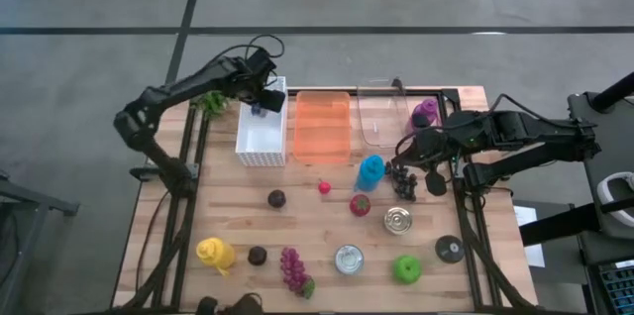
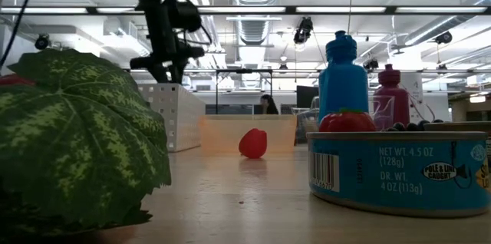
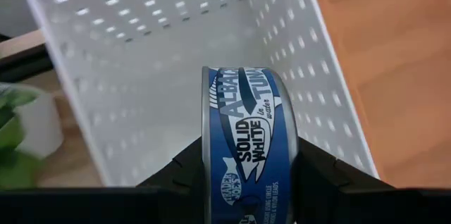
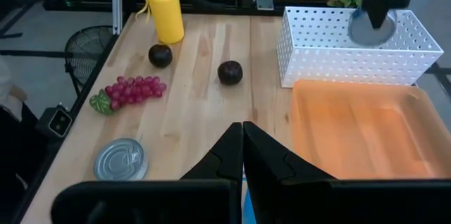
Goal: Pick & Place Food Item
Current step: Put the left blue tuna can into the white bin
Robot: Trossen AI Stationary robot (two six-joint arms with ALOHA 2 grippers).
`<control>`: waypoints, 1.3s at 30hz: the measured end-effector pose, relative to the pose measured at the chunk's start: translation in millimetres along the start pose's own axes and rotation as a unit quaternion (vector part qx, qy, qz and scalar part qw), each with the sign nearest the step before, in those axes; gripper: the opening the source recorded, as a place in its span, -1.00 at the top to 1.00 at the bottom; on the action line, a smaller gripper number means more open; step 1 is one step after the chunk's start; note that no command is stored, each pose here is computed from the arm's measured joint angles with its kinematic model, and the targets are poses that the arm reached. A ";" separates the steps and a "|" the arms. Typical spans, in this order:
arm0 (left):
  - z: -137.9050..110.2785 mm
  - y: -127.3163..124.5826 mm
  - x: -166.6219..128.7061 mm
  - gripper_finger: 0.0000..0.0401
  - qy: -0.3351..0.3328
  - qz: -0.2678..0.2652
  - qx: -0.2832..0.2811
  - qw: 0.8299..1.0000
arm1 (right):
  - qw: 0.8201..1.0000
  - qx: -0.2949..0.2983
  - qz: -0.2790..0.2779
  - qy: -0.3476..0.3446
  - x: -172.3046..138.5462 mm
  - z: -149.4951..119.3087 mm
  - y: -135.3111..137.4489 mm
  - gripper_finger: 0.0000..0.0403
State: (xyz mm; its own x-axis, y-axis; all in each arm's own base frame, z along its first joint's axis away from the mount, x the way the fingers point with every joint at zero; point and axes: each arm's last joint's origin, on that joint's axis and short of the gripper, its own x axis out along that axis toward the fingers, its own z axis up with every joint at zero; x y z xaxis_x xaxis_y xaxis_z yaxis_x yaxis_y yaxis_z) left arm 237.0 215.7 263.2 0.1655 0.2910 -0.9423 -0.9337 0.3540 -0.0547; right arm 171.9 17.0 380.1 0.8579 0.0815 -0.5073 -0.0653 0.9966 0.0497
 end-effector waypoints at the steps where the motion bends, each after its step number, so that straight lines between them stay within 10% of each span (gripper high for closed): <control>1: 2.0 -0.4 4.7 0.31 0.001 0.006 -0.001 1.000 | 1.000 0.000 0.000 -0.002 0.0 0.4 0.0 0.96; 39: 22.3 2.6 55.3 0.31 -0.004 0.017 -0.074 0.997 | 1.000 0.013 0.001 -0.007 0.0 1.3 0.2 0.96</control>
State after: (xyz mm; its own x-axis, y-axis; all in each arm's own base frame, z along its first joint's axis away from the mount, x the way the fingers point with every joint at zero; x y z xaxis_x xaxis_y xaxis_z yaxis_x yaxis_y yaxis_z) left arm 250.8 252.5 218.3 0.1356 0.3073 -0.9419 -0.9753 0.2088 -0.0723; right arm 172.5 17.2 381.2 0.8645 0.0833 -0.4957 -0.0539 0.9959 0.0733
